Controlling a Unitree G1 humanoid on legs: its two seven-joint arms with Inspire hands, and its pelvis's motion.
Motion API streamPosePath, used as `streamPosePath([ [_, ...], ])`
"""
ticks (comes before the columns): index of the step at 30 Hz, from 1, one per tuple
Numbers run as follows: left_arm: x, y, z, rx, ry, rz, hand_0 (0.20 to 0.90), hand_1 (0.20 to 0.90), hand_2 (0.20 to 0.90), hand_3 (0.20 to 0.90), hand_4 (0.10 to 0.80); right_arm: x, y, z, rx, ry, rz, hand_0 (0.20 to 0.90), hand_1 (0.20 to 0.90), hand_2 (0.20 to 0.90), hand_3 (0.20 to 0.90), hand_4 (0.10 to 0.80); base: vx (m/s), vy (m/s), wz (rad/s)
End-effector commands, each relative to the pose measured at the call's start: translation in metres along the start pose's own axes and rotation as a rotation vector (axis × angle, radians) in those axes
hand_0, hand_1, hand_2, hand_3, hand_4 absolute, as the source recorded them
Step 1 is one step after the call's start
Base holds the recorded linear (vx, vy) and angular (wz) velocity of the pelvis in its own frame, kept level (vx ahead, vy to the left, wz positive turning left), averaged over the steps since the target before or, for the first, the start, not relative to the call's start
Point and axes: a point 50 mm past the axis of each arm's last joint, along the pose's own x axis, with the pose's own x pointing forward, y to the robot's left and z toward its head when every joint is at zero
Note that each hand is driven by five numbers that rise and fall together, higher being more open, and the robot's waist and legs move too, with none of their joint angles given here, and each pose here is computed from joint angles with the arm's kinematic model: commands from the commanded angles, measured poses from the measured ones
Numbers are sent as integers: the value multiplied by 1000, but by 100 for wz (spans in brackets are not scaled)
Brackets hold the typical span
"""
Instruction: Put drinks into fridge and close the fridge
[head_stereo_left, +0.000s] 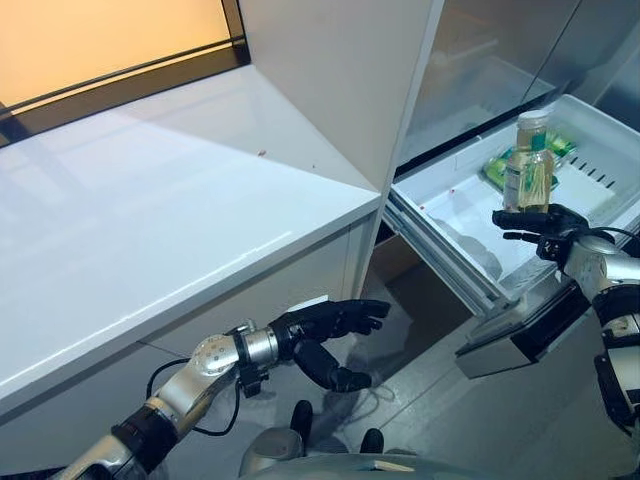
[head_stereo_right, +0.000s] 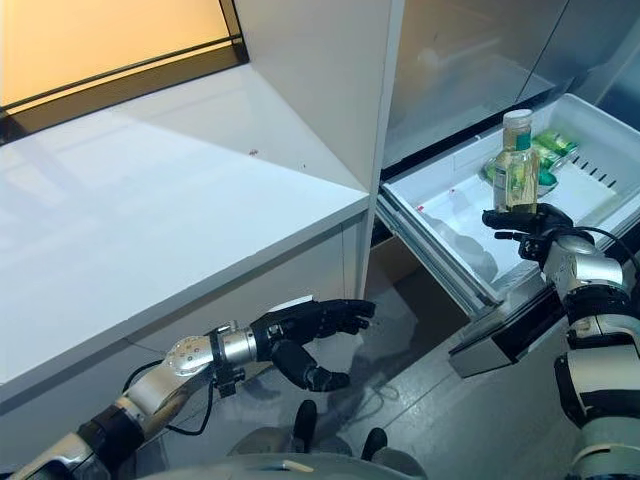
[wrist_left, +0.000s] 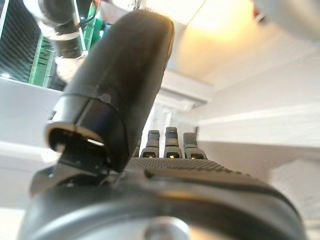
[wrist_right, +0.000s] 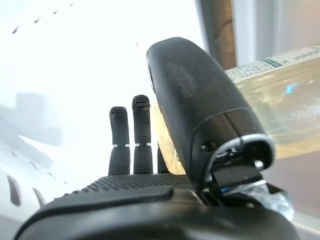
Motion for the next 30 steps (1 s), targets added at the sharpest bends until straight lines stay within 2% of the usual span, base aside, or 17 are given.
streamPosePath([
  [1,-5,7,-1,79,15,35,900,900,900,900,800,-29,-31,109,-102,-340,-117,300,300,300,200,100,-190,-56,10],
  [6,-24,21,-34,67,109,205,900,900,900,900,800,-26,-35,108,-156,-276,-148,300,300,300,200,100,-88,-45,3],
  [11,-45,31,-67,-28,194,405,900,900,900,900,800,-22,-37,96,-270,-205,-193,300,300,300,200,100,-38,-29,-1],
  [17,-62,47,-84,40,349,601,900,900,900,900,800,-19,-33,83,-419,-95,-159,300,300,300,200,100,-13,-6,-4],
  [23,-71,50,-94,24,422,646,900,900,900,900,800,-18,-37,73,-581,31,-139,300,300,300,200,100,0,0,0],
  [25,-74,51,-96,-3,434,666,900,900,900,900,800,-20,-40,76,-683,47,-146,500,500,500,433,333,0,0,0],
  [26,-77,51,-99,-22,444,682,900,900,900,900,800,-21,-41,79,-729,57,-152,900,900,900,900,800,0,0,0],
  [30,-82,50,-104,-67,465,717,900,900,900,900,800,-23,-40,89,-815,50,-160,900,900,900,900,800,0,0,0],
])
